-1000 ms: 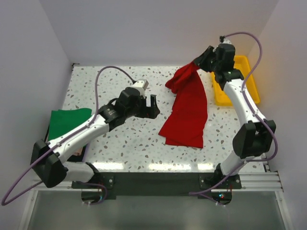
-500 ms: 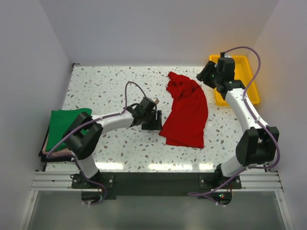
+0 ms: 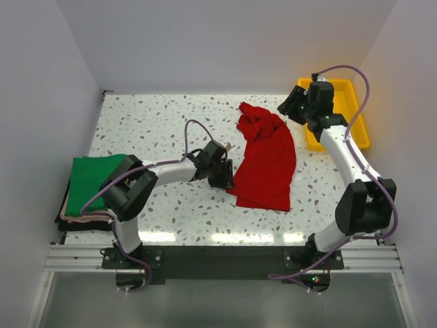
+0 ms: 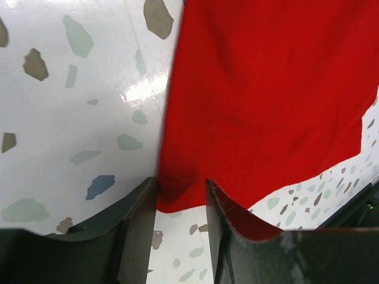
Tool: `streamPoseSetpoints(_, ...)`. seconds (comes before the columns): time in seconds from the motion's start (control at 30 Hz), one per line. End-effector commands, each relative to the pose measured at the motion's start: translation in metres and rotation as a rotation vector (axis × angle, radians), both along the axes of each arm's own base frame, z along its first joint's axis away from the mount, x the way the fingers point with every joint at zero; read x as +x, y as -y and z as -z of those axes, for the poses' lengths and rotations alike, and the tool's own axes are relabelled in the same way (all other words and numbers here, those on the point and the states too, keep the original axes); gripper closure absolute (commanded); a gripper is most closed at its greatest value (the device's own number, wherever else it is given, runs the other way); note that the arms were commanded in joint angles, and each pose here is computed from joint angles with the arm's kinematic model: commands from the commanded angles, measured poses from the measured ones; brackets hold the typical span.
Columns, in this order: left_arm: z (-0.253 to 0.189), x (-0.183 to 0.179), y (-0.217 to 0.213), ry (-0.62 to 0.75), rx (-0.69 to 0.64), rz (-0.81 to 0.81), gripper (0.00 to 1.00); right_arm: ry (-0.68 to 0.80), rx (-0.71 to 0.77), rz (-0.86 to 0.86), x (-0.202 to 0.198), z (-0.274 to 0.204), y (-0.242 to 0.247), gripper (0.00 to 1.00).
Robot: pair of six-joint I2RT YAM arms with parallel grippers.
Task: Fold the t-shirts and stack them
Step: Flatten the tshirt out
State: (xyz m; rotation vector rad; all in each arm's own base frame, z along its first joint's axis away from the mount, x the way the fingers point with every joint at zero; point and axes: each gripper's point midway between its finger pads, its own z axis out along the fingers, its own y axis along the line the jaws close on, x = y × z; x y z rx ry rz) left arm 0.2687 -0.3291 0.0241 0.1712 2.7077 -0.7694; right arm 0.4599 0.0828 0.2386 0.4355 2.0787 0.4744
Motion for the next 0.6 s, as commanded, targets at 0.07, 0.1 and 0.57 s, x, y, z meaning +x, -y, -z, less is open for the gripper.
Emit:
streamPoseSetpoints(0.07, -0.002, -0.003, 0.020, -0.009, -0.050, 0.030, 0.69, 0.012, -0.013, -0.096, 0.025, 0.014, -0.017, 0.49)
streamPoseSetpoints(0.1, -0.002, -0.004, 0.020, -0.012, -0.053, 0.032, 0.72, -0.026, -0.037, -0.125, 0.030, 0.030, -0.024, 0.50)
streamPoseSetpoints(0.57, -0.016, -0.007, -0.004, 0.018, -0.027, -0.008, 1.00, -0.208, -0.276, -0.214, 0.061, 0.116, -0.079, 0.51)
